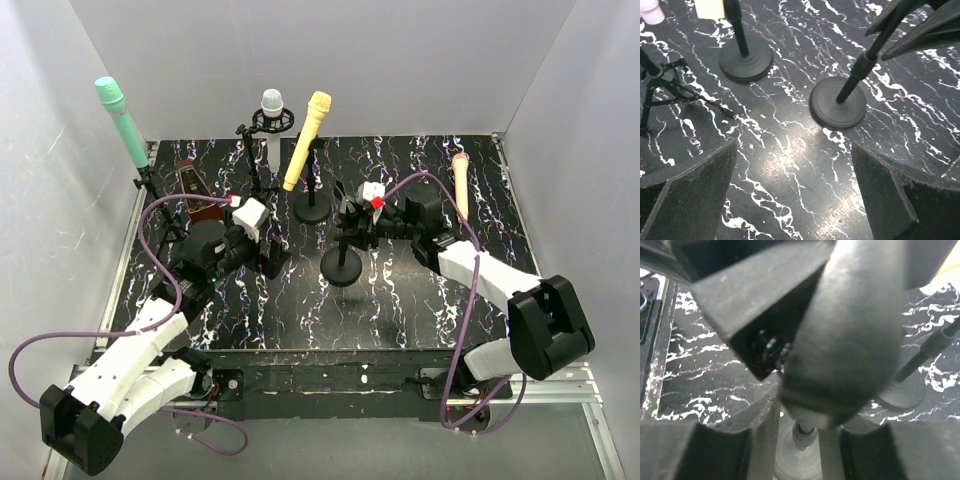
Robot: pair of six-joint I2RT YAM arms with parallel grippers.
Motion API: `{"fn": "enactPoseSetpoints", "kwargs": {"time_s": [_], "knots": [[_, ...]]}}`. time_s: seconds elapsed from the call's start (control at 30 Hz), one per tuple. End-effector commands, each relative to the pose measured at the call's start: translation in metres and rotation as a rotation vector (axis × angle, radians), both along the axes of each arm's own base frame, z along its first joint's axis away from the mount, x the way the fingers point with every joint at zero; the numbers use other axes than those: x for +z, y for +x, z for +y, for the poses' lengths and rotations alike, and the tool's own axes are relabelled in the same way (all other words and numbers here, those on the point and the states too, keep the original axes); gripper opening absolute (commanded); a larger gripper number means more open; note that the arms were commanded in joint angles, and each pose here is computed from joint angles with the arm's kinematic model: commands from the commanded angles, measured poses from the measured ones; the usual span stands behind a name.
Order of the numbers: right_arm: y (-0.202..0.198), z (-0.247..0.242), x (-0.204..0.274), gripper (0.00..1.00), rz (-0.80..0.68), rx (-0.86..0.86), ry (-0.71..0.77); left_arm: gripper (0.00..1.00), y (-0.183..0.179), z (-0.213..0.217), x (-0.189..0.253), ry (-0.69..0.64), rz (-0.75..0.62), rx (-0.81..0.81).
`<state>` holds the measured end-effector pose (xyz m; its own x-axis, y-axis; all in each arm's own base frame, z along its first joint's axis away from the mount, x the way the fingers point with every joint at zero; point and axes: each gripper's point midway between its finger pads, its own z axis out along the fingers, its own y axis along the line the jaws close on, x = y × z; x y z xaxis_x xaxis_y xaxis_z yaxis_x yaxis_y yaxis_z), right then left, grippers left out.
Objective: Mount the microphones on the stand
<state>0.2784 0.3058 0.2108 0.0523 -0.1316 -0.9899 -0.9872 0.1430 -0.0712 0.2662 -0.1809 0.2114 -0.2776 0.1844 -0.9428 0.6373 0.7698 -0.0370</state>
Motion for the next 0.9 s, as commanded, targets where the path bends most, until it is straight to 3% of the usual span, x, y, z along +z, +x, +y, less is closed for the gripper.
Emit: {"fn": "enactPoseSetpoints", "kwargs": {"time_s": [0.0,0.13,0.37,0.5,0.6,0.67,0.87], "knots": [[-0.006,-0.013,0.005,0.45,0.007,0.002,-0.051,0.98,-0.013,-0.014,0.023,-0.097,-0.068,-0.095],[-0.008,-0.030,0.005,0.64,0.023,-0.028,-0.060,0.98,-0.022,-0.027,0.031,-0.178,-0.072,-0.164],[-0.014,-0.071,-0.002,0.77,0.088,-0.118,-0.108,0.95,-0.037,-0.060,0.043,-0.367,-0.011,-0.315],[-0.010,-0.105,0.006,0.98,0.192,-0.250,-0.139,0.95,-0.043,-0.079,0.039,-0.411,-0.023,-0.323],[-0.001,-0.141,0.031,0.98,0.312,-0.352,-0.020,0.95,-0.057,-0.108,0.030,-0.353,-0.067,-0.360],[-0.014,-0.145,0.037,0.96,0.353,-0.282,0.029,0.95,-0.053,-0.121,0.024,-0.339,-0.085,-0.336],[-0.011,-0.158,0.025,0.94,0.308,-0.329,0.040,0.94,0.004,-0.122,-0.004,-0.300,-0.181,-0.054]]}}
